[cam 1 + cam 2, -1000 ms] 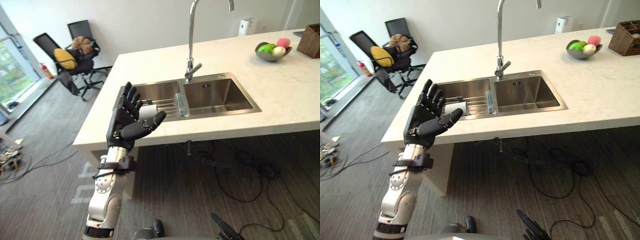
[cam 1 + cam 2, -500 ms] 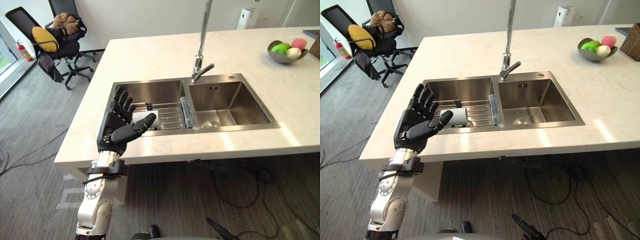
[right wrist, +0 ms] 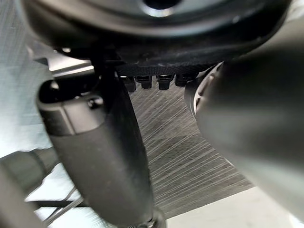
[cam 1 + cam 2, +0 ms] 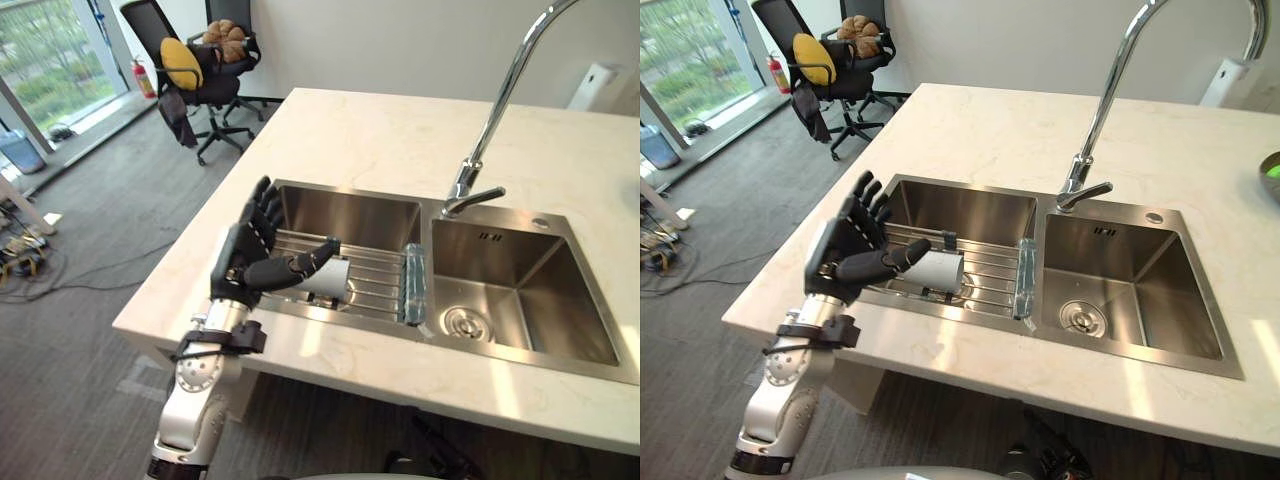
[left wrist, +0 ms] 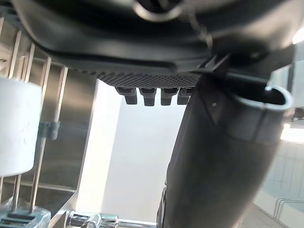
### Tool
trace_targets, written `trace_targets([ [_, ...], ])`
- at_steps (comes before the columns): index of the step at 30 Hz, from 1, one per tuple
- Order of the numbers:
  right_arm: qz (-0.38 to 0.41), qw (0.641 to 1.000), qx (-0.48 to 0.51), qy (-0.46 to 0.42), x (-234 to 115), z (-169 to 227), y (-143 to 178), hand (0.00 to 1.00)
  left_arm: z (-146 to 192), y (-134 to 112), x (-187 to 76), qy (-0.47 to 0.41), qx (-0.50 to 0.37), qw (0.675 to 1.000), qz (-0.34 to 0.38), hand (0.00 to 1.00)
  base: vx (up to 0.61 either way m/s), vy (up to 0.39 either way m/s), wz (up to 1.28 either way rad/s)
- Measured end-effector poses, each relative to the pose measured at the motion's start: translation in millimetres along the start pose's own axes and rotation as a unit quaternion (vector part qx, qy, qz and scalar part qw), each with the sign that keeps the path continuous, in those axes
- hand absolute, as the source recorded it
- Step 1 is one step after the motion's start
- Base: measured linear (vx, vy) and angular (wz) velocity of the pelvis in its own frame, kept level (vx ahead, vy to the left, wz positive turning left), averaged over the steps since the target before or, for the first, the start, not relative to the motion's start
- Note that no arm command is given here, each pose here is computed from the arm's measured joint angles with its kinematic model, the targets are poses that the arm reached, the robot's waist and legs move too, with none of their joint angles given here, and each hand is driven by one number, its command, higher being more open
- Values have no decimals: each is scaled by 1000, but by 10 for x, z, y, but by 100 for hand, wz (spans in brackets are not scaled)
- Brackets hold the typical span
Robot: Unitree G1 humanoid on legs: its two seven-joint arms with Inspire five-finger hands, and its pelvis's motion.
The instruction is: Walk over to the sink, pick up the cup, carry it to the dishwasher, place the cup inside the dishwasher, then close the dishwasher door
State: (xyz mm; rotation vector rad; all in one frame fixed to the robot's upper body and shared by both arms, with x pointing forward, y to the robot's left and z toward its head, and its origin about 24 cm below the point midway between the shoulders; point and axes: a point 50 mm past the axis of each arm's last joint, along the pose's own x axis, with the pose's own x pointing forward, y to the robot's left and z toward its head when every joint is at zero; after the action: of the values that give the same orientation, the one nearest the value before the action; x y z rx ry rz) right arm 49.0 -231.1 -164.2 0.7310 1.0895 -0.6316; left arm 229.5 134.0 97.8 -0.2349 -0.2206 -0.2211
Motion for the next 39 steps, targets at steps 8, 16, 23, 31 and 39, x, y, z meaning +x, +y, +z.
trace_targets([
  [8,4,1000,24,9,-1,-88,1,100,71,-22,60,-15,44,999,-21,100,79,-70,-1],
  [16,13,1000,-5,15,6,-123,53,100,-56,174,-16,9,243,970,-18,100,-61,56,-6],
  [23,19,999,-34,10,11,-103,96,100,-144,132,-62,24,350,934,-71,100,-25,1,-2],
  [31,19,999,-32,-2,11,-68,92,100,-267,267,-105,61,453,884,-100,100,16,3,0],
  [39,21,999,-32,-5,8,-44,79,100,-272,292,-83,73,465,877,-93,100,-17,-5,0],
])
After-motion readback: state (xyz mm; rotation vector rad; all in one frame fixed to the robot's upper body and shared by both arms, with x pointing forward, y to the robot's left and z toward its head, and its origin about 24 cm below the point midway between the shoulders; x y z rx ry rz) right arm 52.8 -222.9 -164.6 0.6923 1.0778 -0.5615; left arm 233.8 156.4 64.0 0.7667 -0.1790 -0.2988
